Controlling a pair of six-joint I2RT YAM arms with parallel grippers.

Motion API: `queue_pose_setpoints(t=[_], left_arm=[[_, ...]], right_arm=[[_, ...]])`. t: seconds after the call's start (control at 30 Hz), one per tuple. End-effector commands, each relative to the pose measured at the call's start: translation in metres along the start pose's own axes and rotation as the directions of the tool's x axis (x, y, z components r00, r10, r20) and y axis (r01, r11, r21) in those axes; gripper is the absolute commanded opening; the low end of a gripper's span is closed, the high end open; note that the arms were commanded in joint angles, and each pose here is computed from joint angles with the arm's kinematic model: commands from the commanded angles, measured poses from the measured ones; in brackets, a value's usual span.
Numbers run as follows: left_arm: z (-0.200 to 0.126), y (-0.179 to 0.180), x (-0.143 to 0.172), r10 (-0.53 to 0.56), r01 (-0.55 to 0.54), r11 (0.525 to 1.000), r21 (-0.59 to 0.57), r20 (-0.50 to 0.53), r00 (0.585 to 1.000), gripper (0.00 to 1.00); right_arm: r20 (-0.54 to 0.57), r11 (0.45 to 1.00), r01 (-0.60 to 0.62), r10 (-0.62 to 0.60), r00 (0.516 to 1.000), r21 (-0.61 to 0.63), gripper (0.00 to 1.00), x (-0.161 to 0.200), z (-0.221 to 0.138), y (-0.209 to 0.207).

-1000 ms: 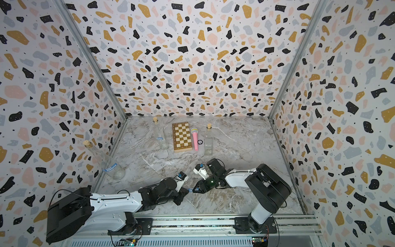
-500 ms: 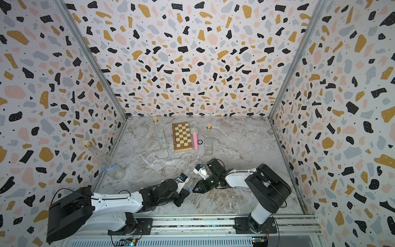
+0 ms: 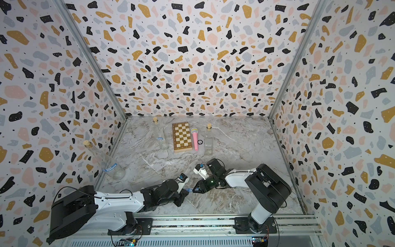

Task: Remove the label from the bottle
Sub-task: Place the label at the center of the board.

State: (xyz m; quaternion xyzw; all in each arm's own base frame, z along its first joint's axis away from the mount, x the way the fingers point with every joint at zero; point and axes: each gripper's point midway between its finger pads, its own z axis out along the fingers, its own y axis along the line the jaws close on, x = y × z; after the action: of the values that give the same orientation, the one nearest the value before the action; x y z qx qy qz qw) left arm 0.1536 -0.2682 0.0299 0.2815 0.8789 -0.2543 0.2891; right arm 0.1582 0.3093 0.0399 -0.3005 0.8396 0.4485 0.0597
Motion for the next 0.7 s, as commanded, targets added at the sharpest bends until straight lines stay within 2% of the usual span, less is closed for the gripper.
queue_pose_setpoints(t=[0.0,0.67], left_arm=[[0.000,-0.006,-0.025,0.018,-0.017,1.000,-0.011,0.068,0.998,0.11],[0.015,0.009,-0.009,-0.001,0.003,0.997,-0.076,0.027,1.000,0.05]], right_arm=[[-0.004,1.000,0.003,-0.004,1.000,-0.010,0.39,-0.001,0.000,0.005],[-0.007,1.000,0.004,-0.004,1.000,-0.014,0.39,0.001,0.000,0.005]])
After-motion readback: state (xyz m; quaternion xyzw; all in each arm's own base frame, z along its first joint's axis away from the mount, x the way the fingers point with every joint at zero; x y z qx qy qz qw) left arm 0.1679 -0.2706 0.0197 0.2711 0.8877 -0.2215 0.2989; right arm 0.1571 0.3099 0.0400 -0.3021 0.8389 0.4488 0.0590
